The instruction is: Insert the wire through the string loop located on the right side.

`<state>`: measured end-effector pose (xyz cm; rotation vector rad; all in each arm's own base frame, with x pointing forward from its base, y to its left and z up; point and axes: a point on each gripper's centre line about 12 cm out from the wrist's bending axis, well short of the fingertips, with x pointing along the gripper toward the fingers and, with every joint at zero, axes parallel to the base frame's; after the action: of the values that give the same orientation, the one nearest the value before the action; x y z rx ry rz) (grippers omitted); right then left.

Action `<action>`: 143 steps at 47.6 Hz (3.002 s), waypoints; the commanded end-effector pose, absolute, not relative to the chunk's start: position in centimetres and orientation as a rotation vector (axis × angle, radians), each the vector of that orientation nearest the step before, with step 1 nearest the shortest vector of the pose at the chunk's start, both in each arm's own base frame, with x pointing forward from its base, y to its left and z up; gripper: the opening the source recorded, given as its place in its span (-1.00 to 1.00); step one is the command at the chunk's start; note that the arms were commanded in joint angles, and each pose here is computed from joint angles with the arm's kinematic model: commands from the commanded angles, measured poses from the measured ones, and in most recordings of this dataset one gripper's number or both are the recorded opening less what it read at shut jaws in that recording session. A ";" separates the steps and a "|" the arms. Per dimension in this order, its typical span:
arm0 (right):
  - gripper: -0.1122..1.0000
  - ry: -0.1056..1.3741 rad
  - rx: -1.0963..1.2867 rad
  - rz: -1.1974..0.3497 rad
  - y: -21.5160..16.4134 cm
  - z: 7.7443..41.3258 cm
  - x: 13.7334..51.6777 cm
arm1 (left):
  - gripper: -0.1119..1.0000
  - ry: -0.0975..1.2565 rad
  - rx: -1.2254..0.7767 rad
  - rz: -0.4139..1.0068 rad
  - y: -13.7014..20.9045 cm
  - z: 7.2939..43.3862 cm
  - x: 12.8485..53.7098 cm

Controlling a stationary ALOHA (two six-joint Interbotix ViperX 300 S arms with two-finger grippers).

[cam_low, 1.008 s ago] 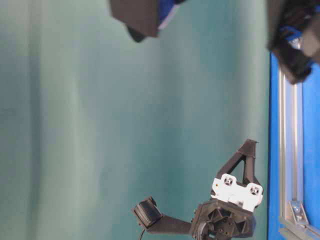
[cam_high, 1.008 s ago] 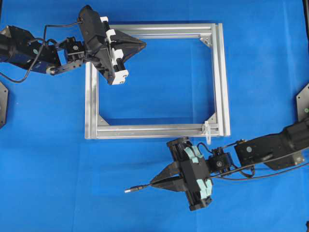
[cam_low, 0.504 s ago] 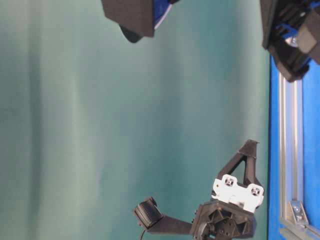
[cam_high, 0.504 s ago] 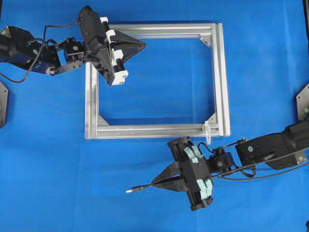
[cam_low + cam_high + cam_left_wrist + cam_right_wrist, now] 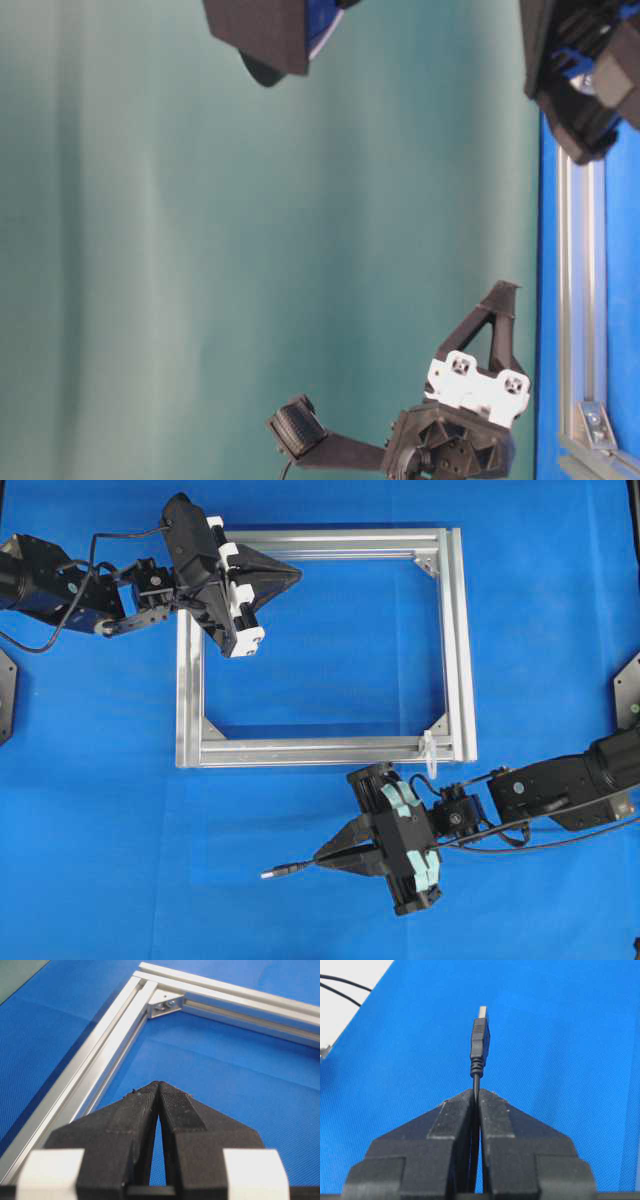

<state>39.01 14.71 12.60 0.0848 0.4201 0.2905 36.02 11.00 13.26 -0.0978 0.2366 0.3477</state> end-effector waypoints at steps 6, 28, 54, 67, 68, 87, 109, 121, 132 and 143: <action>-0.86 0.381 0.094 0.293 14.8 14.1 39.2 | -0.79 0.190 -0.094 0.342 10.9 14.8 36.2; -0.86 0.388 0.095 0.293 14.6 14.0 38.7 | -0.79 0.184 -0.093 0.342 10.9 14.9 36.3; -0.86 0.465 0.117 0.287 12.6 13.5 30.4 | -0.79 0.178 -0.092 0.342 10.9 14.9 36.3; -0.86 0.483 0.117 0.297 10.6 13.6 24.9 | -0.80 0.178 -0.092 0.342 10.9 14.9 36.2; -0.86 0.484 0.117 0.297 10.4 13.6 24.5 | -0.79 0.178 -0.092 0.342 10.9 14.9 36.2; -0.86 0.573 0.112 0.307 8.4 13.2 19.5 | -0.79 0.178 -0.092 0.341 10.8 14.9 36.2; -0.86 0.559 0.117 0.304 7.7 13.2 18.1 | -0.79 0.179 -0.091 0.334 10.6 14.9 36.3; -0.86 0.554 0.121 0.282 7.2 13.1 18.3 | -0.79 0.177 -0.091 0.331 10.5 14.9 36.3; -0.86 0.541 0.130 0.205 5.5 13.0 18.5 | -0.79 0.177 -0.091 0.331 10.5 14.9 36.3; -0.86 0.512 0.130 0.142 4.2 13.2 18.9 | -0.79 0.170 -0.088 0.329 10.4 15.0 36.3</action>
<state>18.45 4.42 12.82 0.1242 0.5362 0.1565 36.12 10.50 13.41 -0.0952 0.2233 0.3348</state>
